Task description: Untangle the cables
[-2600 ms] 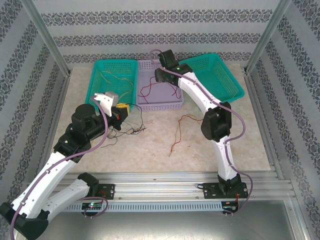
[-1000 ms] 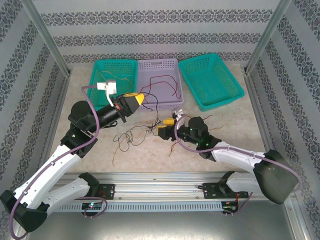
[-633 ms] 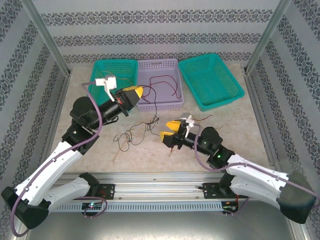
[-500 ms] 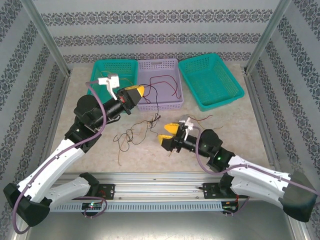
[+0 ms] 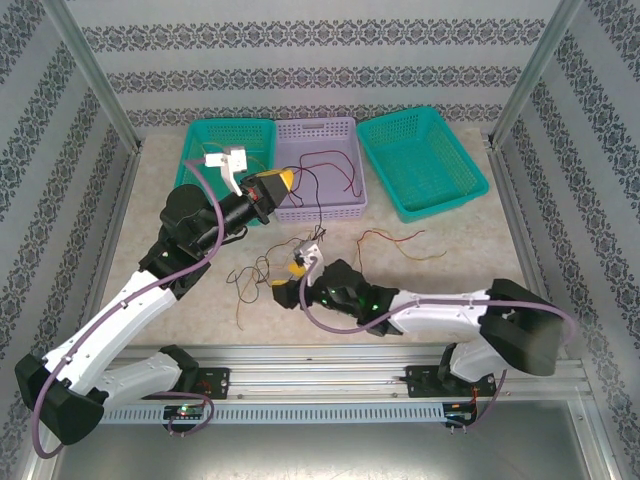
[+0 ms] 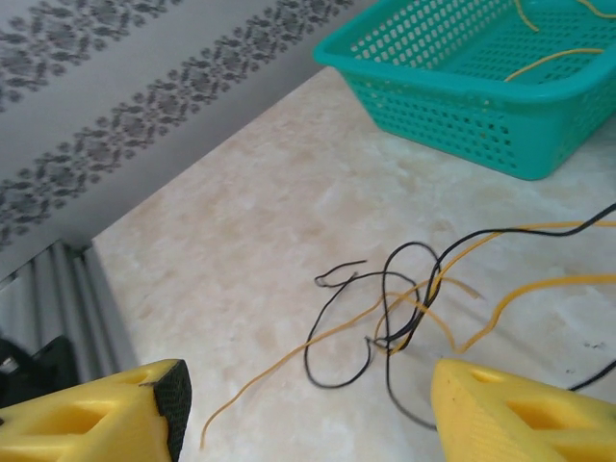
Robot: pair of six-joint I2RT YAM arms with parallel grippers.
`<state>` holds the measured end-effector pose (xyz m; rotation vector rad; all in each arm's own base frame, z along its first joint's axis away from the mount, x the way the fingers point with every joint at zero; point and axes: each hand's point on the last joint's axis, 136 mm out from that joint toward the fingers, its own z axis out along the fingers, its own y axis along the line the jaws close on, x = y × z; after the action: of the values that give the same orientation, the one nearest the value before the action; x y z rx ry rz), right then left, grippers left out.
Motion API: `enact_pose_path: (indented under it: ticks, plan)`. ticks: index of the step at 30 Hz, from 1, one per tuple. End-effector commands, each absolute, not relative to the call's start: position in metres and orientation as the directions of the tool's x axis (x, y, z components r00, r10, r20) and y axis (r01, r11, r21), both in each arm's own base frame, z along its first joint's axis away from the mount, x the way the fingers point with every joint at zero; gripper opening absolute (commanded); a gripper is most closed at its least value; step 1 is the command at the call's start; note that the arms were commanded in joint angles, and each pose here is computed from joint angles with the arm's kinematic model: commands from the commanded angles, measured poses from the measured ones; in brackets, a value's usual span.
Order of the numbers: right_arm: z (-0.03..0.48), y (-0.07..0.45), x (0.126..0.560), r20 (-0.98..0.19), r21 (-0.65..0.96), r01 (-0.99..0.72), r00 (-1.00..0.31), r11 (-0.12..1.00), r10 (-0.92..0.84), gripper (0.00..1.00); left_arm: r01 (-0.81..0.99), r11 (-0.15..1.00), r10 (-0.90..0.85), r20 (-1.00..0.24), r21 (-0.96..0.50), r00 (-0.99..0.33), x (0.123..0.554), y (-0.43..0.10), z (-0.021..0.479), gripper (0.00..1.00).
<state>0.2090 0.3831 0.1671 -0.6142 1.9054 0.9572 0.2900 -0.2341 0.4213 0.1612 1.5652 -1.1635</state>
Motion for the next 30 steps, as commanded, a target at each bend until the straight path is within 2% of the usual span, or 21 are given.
enact_pose_path:
  ticks: [1,5,8,16,24,30]
  plan:
    - [0.173,0.386,0.232,-0.886,0.353,-0.653,-0.464,0.670,0.015,0.67,0.695,0.466,-0.510,-0.808,-0.548,-0.295,0.276,-0.229,0.456,0.00]
    - [0.156,0.381,0.248,-0.868,0.306,-0.567,-0.496,0.765,-0.020,0.66,0.693,0.469,-0.510,-0.808,-0.547,-0.293,0.275,-0.227,0.454,0.00]
    - [0.153,0.384,0.252,-0.867,0.306,-0.554,-0.498,0.774,-0.014,0.65,0.697,0.465,-0.510,-0.809,-0.545,-0.292,0.273,-0.227,0.455,0.00]
    - [0.154,0.384,0.271,-0.876,0.276,-0.492,-0.482,0.826,0.005,0.54,0.706,0.443,-0.530,-0.796,-0.553,-0.292,0.268,-0.224,0.461,0.00]
    - [0.150,0.363,0.287,-0.859,0.301,-0.376,-0.507,0.876,0.077,0.18,0.707,0.454,-0.532,-0.802,-0.542,-0.272,0.262,-0.219,0.465,0.00]
    - [0.144,0.341,0.281,-0.852,0.318,-0.368,-0.514,0.874,0.093,0.01,0.689,0.551,-0.482,-0.854,-0.470,-0.197,0.253,-0.202,0.470,0.00]
